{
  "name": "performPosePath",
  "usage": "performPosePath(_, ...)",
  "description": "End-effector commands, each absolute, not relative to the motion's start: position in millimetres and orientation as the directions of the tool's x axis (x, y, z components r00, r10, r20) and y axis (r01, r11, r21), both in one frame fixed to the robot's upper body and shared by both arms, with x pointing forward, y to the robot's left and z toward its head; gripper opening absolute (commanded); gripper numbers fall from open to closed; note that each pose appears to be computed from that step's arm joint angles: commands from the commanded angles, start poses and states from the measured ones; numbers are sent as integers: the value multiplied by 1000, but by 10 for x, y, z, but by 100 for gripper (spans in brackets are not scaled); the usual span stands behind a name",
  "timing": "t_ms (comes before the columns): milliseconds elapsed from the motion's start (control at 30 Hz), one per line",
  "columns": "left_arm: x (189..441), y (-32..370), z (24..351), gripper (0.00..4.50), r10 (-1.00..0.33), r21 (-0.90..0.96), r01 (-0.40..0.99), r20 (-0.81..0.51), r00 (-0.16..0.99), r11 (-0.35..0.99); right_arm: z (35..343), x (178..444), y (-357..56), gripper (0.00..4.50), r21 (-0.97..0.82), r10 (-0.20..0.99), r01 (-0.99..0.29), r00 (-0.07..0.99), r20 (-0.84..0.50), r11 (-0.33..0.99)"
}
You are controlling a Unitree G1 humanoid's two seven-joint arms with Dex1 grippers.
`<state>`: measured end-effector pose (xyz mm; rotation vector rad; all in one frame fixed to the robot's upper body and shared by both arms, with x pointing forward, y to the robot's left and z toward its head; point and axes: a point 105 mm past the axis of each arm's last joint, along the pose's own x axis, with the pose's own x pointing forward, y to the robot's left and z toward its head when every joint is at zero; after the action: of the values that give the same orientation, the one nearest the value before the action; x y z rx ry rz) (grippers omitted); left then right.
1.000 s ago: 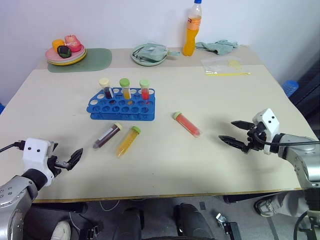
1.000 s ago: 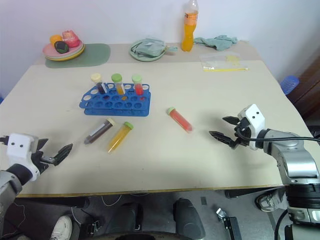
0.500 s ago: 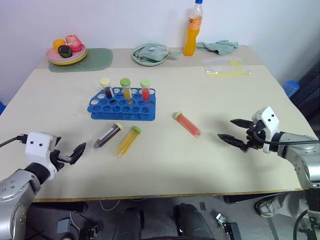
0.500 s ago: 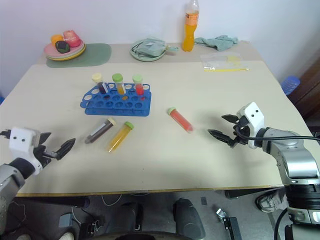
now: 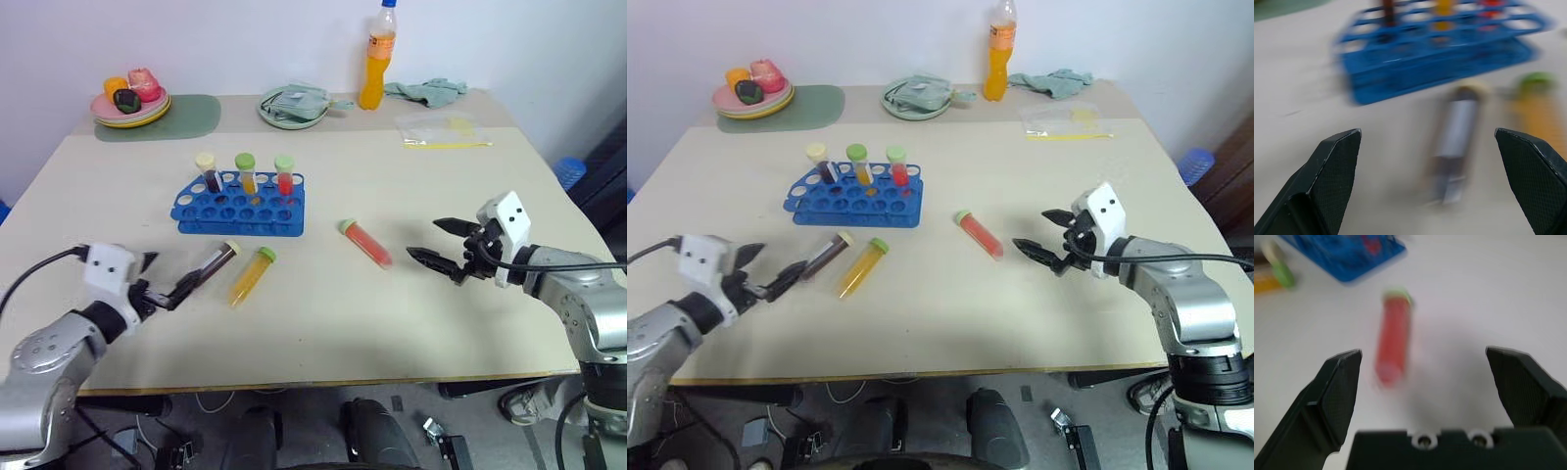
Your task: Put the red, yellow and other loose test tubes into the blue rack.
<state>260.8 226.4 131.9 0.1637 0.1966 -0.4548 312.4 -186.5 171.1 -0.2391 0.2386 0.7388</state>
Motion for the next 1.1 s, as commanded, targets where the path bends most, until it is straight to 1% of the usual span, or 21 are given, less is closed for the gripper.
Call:
performPosePath(33, 2554, 1934, 1436, 450, -575, 148, 606, -208, 791, 781, 1985, 2991, -1501, 449, -152, 701, -749, 659, -273, 645)
performPosePath(67, 2529, 1804, 1427, 450, -623, 150, 657, -217, 751, 739, 1979, 2992, -1400, 449, -149, 687, -754, 648, -328, 640)
performPosePath(133, 2502, 1664, 1420, 450, -673, 152, 708, -226, 704, 690, 1966, 3021, -1295, 449, -135, 646, -741, 648, -403, 658)
performPosePath(200, 2487, 1546, 1398, 450, -708, 153, 745, -234, 666, 650, 1939, 3104, -1174, 449, -27, 605, -705, 627, -491, 709)
performPosePath(233, 2494, 1492, 1369, 450, -718, 151, 756, -239, 653, 637, 1930, 3176, -1102, 449, -30, 564, -678, 636, -527, 735)
performPosePath(267, 2503, 1447, 1343, 450, -727, 145, 764, -240, 643, 628, 1918, 3258, -1067, 449, -84, 497, -645, 659, -564, 760)
performPosePath(333, 2519, 1395, 1311, 450, -737, 135, 773, -239, 633, 620, 1917, 3381, -1043, 449, -171, 405, -600, 696, -594, 781)
performPosePath(533, 2504, 1244, 1263, 450, -763, 116, 792, -217, 609, 600, 1884, 3657, -1021, 449, -213, 263, -525, 688, -676, 824)
performPosePath(600, 2503, 1229, 1249, 450, -762, 114, 790, -213, 612, 603, 1839, 3696, -1004, 449, -187, 253, -518, 662, -706, 835)
performPosePath(767, 2493, 1209, 1219, 450, -758, 108, 783, -203, 621, 613, 1717, 3728, -788, 449, -133, 262, -545, 585, -768, 828)
performPosePath(967, 2471, 1202, 1192, 450, -757, 109, 782, -202, 622, 614, 1563, 3762, -769, 449, -174, 179, -527, 550, -816, 832)
performPosePath(1100, 2467, 1208, 1187, 450, -752, 111, 777, -199, 628, 620, 1486, 3798, -758, 449, -182, 152, -523, 532, -833, 833)
